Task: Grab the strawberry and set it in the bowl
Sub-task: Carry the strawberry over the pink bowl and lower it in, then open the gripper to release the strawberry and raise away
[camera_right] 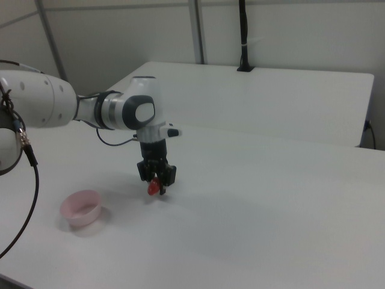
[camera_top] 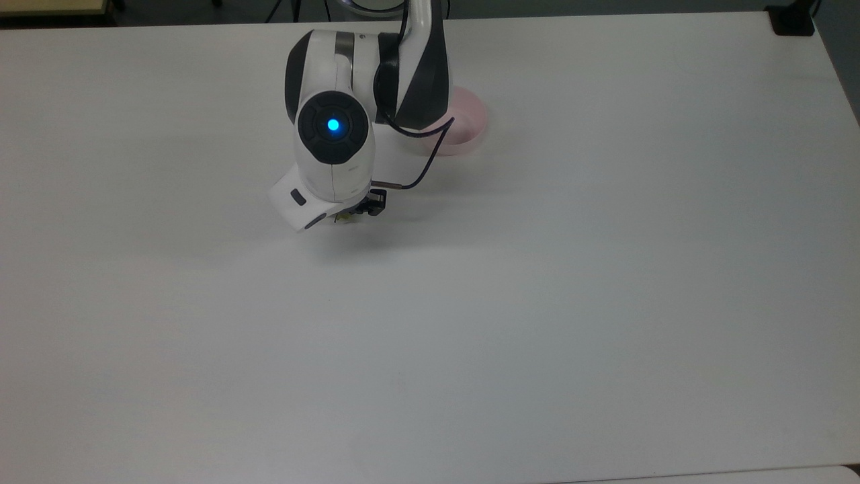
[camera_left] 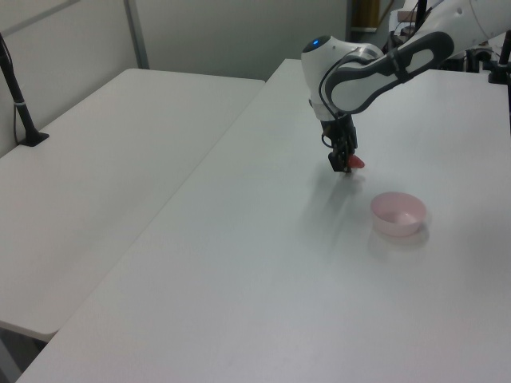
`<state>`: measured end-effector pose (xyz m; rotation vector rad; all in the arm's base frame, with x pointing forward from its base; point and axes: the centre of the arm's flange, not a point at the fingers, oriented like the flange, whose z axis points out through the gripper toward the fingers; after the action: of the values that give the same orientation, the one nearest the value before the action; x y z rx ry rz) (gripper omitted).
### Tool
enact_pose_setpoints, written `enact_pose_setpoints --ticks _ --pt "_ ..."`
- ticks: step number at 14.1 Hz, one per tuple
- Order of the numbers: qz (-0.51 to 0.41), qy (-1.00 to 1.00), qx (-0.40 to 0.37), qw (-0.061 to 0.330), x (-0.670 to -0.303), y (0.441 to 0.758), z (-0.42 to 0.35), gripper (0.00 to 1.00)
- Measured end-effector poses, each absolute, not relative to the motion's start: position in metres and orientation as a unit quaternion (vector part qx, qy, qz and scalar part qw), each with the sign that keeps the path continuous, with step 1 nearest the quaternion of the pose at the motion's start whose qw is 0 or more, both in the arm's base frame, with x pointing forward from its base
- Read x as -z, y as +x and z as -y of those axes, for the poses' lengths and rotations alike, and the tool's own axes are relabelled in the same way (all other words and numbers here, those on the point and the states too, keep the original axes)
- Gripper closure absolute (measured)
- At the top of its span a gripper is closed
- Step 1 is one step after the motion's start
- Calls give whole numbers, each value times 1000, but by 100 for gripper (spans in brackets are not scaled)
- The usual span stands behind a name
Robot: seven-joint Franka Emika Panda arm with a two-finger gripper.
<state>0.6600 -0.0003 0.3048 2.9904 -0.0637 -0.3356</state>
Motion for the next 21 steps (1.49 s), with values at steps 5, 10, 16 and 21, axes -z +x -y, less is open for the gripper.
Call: enact_pose_setpoints --ticks 5,10,16,21 --pt "-35 988 147 36 -392 627 -62 73" --pt "-122 972 193 49 -383 587 -172 72" --pt "-147 961 228 62 -349 564 -198 47" --pt "-140 958 243 64 -364 562 -191 0"
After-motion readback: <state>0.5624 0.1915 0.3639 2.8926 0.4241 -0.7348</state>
